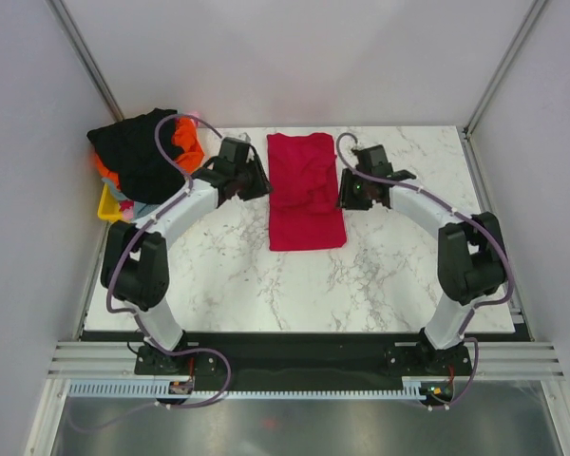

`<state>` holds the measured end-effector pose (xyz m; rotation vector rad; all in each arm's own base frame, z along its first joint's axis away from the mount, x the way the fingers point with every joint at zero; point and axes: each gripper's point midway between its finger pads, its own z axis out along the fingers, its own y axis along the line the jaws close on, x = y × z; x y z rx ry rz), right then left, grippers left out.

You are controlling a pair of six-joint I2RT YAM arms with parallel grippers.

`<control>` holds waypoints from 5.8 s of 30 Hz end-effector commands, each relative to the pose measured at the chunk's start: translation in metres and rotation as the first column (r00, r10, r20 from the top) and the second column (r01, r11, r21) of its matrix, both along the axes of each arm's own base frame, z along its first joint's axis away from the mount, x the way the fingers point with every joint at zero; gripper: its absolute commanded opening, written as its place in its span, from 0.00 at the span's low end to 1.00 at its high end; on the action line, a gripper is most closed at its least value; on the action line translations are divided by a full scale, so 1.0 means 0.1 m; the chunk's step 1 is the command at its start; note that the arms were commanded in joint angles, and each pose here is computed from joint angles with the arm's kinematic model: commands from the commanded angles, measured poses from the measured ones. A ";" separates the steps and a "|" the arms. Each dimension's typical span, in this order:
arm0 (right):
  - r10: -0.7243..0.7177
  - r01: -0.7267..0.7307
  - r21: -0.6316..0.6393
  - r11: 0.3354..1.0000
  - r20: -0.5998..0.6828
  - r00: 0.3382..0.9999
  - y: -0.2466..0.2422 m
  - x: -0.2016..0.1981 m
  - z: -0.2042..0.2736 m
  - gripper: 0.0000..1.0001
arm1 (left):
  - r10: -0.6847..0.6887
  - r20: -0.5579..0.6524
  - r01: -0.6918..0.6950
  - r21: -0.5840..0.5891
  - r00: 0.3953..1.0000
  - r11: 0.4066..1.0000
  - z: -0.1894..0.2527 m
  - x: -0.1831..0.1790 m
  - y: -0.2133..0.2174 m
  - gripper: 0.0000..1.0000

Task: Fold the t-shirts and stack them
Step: Fold the tshirt

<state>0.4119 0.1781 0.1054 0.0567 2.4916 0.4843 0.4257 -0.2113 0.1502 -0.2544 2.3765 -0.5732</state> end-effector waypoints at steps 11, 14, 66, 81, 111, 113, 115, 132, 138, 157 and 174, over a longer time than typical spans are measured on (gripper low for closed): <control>0.070 -0.070 0.000 0.998 -0.049 0.996 0.37 0.02 -0.42 0.38 | -0.152 -0.100 0.148 -0.049 0.983 0.988 -0.79 -0.16 -0.52 0.38; 0.071 -0.071 -0.003 0.997 -0.054 0.996 0.40 0.10 -0.46 0.38 | -0.159 -0.106 0.156 -0.039 0.982 0.987 -0.87 -0.10 -0.55 0.38; 0.043 -0.012 0.272 0.962 -0.107 0.993 0.09 -0.91 -0.79 0.71 | -0.117 -0.102 0.095 -0.203 0.988 0.975 -0.82 -1.26 0.16 0.50; 0.033 0.007 0.243 0.970 -0.162 0.986 0.06 -0.93 -1.16 0.13 | -0.062 -0.096 0.040 -0.214 0.993 0.976 -0.96 -1.15 0.09 0.46; 0.075 -0.032 0.255 0.966 -0.158 0.985 0.11 -0.91 -1.23 0.00 | 0.025 -0.148 -0.040 -0.094 0.989 0.995 -1.47 -1.08 -0.06 0.35; 0.077 -0.034 0.255 0.966 -0.159 0.984 0.11 -0.92 -1.24 0.00 | 0.018 -0.135 -0.032 -0.099 0.991 0.995 -1.43 -1.06 -0.09 0.07; 0.075 -0.031 0.258 0.966 -0.159 0.984 0.11 -0.91 -1.23 0.00 | 0.002 -0.118 -0.015 -0.107 0.993 0.994 -1.39 -1.04 -0.13 0.02; 0.048 -0.023 0.304 0.952 -0.076 0.996 -0.02 -1.98 -0.31 0.00 | -0.102 -0.027 0.097 -0.164 0.994 0.982 -0.36 -2.26 -0.21 0.02; -0.009 0.010 0.332 0.943 -0.005 1.000 -0.09 -2.08 0.23 0.00 | -0.114 0.021 0.116 -0.232 0.993 0.966 0.11 -2.39 -0.20 0.02; -0.031 0.016 0.169 0.986 0.087 0.996 -0.03 -1.18 0.92 0.00 | -0.067 0.064 0.074 -0.121 0.996 0.990 0.78 -1.61 -0.23 0.02; -0.011 0.005 0.131 0.991 0.050 0.999 0.22 0.21 0.71 0.00 | -0.027 -0.012 0.026 -0.086 1.000 0.996 0.44 -0.17 -0.02 0.02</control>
